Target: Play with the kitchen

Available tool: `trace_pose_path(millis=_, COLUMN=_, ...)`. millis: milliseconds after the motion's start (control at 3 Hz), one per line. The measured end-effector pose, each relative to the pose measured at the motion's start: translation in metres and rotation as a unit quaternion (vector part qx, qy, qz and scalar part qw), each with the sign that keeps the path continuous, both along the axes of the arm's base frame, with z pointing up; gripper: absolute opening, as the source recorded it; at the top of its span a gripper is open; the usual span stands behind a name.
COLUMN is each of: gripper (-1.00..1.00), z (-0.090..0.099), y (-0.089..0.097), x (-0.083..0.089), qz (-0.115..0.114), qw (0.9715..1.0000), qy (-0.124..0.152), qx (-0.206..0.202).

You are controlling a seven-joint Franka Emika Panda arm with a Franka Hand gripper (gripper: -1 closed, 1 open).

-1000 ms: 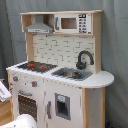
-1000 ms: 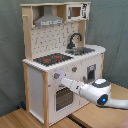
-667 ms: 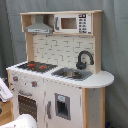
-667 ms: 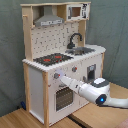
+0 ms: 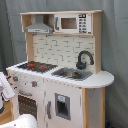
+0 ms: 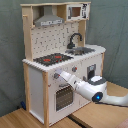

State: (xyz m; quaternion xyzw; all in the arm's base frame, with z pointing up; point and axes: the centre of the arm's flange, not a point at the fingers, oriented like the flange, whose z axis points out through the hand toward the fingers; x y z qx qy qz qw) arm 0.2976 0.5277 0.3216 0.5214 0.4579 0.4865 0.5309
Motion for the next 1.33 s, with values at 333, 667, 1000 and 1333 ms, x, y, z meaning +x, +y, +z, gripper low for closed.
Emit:
trace_pose_path(millis=333, gripper=1.00, z=0.010, y=0.006, x=0.011, qz=0.001, qw=0.9987, qy=-0.009, qx=0.051)
trace_pose_path(millis=667, gripper=1.00, z=0.015, y=0.007, x=0.027, qz=0.003, qw=0.9953, qy=-0.015, qx=0.096)
trace_pose_path(millis=1000, gripper=1.00, z=0.008, y=0.009, x=0.037, qz=0.023, qw=0.9913, qy=-0.007, qx=0.129)
trace_pose_path(millis=1333, gripper=1.00, z=0.006, y=0.010, x=0.046, qz=0.048, qw=0.9864, qy=0.001, qx=0.157)
